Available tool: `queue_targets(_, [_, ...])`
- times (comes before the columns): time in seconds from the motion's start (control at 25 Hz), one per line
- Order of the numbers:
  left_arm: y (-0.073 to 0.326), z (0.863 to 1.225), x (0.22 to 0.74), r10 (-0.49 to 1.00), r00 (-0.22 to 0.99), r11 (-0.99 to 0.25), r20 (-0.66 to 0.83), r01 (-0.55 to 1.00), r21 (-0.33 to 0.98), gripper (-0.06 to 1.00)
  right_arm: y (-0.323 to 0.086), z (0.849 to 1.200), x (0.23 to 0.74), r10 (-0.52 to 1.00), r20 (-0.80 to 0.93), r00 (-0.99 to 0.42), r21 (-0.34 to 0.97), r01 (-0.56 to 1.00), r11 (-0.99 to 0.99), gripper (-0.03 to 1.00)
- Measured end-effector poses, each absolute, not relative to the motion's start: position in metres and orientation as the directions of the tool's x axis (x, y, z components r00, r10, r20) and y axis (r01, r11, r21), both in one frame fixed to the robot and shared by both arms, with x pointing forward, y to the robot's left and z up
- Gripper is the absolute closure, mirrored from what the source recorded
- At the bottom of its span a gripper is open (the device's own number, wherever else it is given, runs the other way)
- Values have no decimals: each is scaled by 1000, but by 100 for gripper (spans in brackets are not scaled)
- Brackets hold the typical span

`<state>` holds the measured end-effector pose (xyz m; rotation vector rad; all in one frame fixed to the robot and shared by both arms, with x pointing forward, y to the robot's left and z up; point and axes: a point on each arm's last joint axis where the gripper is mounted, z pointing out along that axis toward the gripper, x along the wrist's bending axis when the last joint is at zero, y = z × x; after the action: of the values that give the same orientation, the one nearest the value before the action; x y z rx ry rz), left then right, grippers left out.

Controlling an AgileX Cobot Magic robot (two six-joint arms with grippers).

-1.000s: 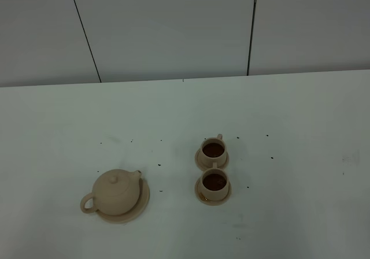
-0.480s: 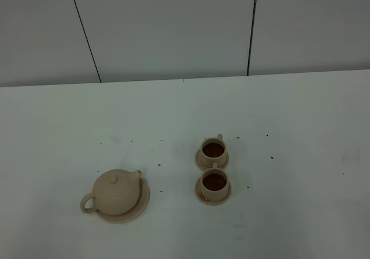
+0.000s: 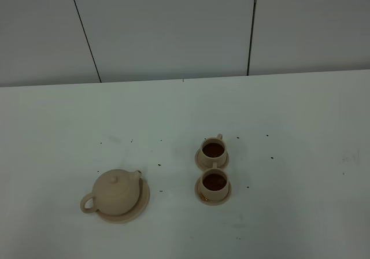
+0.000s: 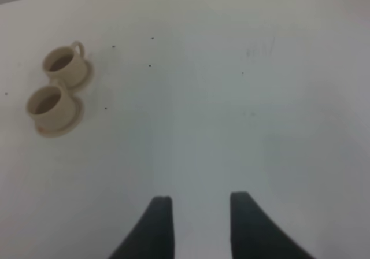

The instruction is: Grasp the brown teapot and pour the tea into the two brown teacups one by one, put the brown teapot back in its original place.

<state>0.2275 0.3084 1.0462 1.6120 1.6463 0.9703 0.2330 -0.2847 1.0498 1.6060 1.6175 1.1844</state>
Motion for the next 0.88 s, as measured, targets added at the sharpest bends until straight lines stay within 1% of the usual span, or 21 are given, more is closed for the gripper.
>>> queue_targets(0.88, [308, 1046, 228, 997, -52, -20, 57, 533, 846, 59, -285, 1050, 233, 974, 189, -121, 873, 475, -111, 73])
